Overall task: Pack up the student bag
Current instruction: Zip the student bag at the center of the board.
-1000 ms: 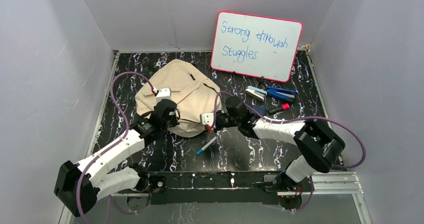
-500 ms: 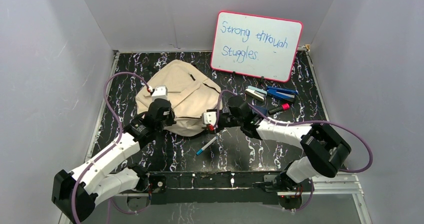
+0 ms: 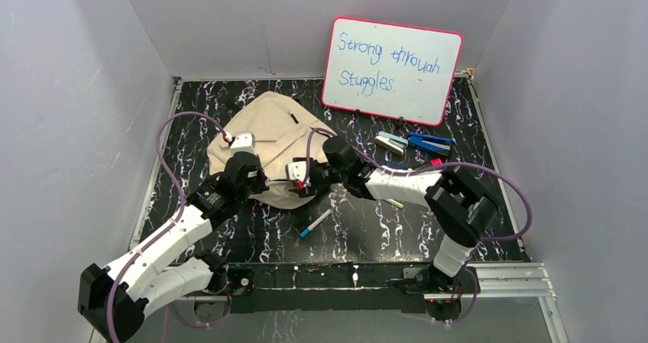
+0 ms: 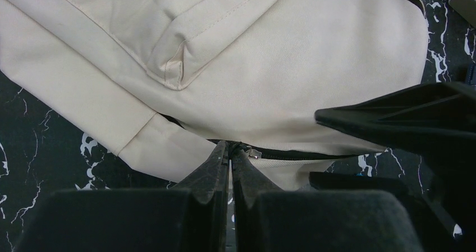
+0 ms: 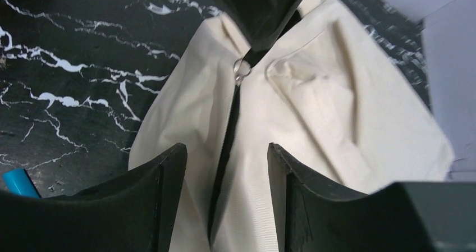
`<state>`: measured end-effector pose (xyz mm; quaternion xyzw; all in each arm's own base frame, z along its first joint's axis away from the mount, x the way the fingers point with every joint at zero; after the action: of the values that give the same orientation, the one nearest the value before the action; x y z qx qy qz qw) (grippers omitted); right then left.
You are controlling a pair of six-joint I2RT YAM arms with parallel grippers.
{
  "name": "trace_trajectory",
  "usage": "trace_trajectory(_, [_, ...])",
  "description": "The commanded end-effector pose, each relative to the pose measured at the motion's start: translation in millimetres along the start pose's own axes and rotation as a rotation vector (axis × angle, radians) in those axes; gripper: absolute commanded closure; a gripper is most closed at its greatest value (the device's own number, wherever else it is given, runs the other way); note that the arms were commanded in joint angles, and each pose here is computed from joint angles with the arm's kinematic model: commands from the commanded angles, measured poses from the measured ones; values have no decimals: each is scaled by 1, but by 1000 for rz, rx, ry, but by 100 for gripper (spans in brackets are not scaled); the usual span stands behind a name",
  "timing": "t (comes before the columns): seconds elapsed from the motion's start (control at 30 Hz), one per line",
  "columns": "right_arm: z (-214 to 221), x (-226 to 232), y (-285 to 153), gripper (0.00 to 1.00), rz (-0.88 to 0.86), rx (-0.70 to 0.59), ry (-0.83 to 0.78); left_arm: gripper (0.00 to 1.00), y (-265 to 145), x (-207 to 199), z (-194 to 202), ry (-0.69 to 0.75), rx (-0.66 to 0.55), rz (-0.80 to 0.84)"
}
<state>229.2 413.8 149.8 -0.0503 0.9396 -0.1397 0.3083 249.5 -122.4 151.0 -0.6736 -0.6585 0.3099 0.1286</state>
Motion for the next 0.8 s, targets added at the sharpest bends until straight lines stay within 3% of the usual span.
trace_trajectory(0.0, [8, 1, 13, 41, -29, 15, 26, 100, -4, 3, -7, -27, -36, -2])
trace_trajectory(0.3, [9, 10, 4, 100, -3, 47, 23, 100, -4, 8, -6, -28, -43, -22])
trace_trajectory(0.77, [14, 43, -43, 100, 60, 114, 34, 100, 5, 56, -14, -76, -49, -304])
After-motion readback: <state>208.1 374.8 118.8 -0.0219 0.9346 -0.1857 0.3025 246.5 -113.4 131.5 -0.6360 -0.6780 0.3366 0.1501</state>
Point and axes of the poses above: each gripper's point midway between its finger pads, its own y axis out along the fingers, its own x axis along the line the jaws close on, z = x × y, the point moved 1 cm from there along -y, back along the fingers, and after that the axes turned 6 degrees about -y, right-handed, at the moved point
